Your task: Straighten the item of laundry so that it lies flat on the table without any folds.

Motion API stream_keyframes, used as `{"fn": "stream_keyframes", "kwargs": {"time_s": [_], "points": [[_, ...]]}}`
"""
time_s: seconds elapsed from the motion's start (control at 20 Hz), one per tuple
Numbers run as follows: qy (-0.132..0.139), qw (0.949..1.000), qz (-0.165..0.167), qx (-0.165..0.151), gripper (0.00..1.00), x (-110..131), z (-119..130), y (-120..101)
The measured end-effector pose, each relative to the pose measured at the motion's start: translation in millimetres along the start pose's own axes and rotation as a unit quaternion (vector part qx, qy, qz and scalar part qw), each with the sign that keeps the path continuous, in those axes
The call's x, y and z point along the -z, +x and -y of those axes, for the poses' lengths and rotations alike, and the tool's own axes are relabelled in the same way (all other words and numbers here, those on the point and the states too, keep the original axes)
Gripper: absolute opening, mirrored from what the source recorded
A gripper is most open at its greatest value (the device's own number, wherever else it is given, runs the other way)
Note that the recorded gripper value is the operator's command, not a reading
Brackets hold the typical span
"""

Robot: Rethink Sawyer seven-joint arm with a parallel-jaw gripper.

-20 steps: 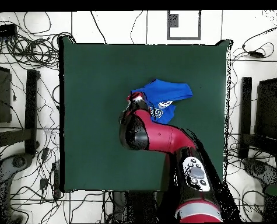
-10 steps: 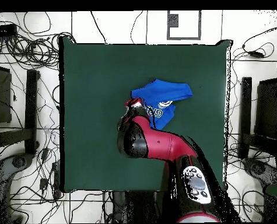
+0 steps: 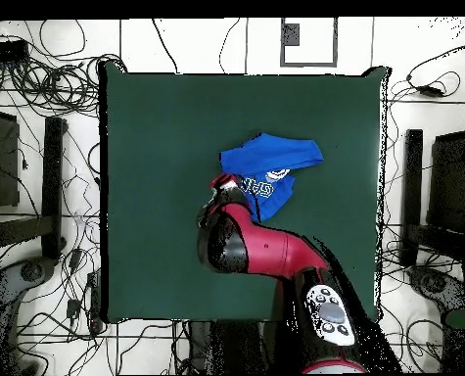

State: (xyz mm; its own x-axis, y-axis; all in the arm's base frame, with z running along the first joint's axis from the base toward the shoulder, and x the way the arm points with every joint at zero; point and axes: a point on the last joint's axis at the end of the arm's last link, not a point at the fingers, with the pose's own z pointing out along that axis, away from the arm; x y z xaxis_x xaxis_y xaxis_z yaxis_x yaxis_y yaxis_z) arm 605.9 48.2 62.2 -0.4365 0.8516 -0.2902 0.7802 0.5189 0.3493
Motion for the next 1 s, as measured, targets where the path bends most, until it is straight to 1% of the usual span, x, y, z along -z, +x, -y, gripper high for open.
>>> {"fn": "stream_keyframes", "kwargs": {"time_s": [0.4, 0.65, 1.0], "points": [[0.006, 0.9999, 0.000, -0.010, 0.00, -5.9, 12.7, -5.3], [0.009, 0.9999, -0.003, -0.011, 0.00, -10.3, 22.4, 2.3], [0.006, 0.9999, -0.001, -0.011, 0.00, -16.9, 27.9, 7.6]]}}
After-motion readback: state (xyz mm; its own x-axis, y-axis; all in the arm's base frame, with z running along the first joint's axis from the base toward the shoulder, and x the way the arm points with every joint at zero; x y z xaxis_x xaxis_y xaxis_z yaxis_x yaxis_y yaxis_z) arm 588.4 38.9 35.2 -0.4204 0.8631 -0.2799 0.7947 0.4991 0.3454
